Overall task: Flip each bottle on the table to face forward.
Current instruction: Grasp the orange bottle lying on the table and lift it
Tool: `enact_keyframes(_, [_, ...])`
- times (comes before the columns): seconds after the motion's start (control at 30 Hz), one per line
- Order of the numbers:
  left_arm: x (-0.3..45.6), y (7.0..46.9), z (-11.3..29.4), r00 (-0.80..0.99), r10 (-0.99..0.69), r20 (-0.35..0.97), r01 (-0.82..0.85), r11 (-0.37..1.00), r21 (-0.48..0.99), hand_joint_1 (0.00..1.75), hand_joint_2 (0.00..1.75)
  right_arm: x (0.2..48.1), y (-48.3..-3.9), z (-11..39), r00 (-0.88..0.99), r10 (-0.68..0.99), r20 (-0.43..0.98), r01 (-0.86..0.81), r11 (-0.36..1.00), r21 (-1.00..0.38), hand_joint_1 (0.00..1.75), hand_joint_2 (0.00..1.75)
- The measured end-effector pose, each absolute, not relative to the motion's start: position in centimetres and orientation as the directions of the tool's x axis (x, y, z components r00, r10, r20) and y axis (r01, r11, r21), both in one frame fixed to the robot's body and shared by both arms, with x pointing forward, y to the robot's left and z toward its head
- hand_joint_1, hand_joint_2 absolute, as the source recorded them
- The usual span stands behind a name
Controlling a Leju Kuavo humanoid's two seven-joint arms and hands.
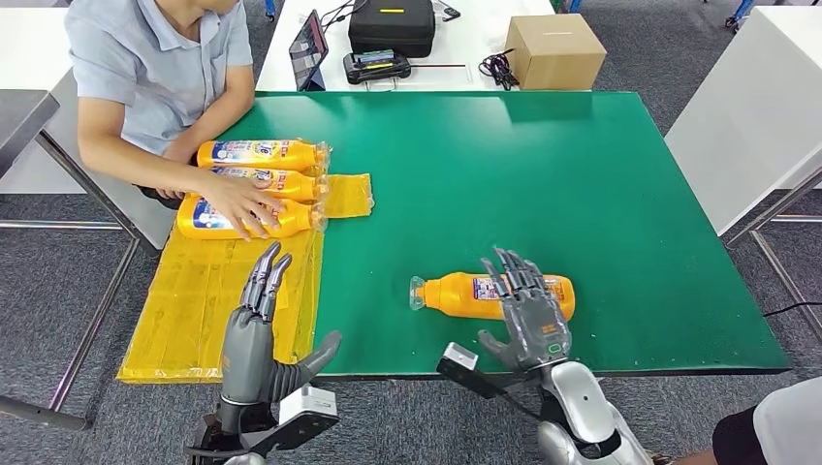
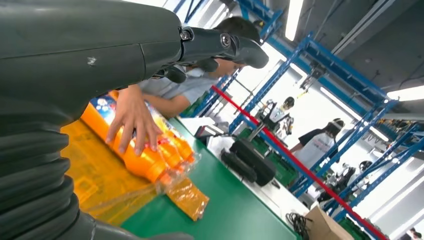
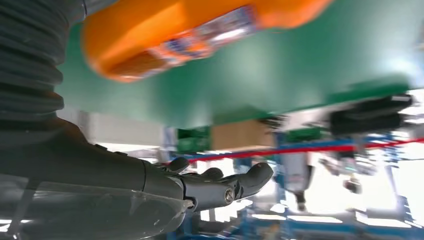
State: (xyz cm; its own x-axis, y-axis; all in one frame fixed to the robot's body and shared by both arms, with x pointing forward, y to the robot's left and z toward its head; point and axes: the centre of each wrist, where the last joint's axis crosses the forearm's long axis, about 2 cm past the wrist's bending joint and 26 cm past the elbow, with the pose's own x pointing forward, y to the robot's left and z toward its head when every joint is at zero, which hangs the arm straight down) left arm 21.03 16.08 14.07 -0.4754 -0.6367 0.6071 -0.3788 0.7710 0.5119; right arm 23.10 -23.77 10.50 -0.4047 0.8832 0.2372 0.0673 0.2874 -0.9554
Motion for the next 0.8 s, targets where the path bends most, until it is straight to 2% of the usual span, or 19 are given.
enact_keyframes(0.27, [20.5, 16.0, 14.0, -0.474, -0.611, 0.634, -0.341, 0.792, 0.507, 0.0, 1.75, 22.7, -28.3, 9.9, -0.229, 0.968, 0.105, 0.093, 0.129, -0.987, 0.0, 1.75])
enact_keyframes(0.5, [20.7, 15.9, 14.2, -0.484, -0.602, 0.635, -0.326, 0.797, 0.508, 0.0, 1.75, 24.1, -29.9, 9.9, -0.197, 0.971, 0.137, 0.005, 0.141, -0.99, 0.0, 1.75])
enact_keyframes(0.8, [21.1, 15.4, 14.7, -0.512, -0.587, 0.628, -0.319, 0.808, 0.495, 0.0, 1.75, 27.3, -30.7, 10.8, -0.205, 0.972, 0.11, -0.048, 0.102, -0.994, 0.0, 1.75])
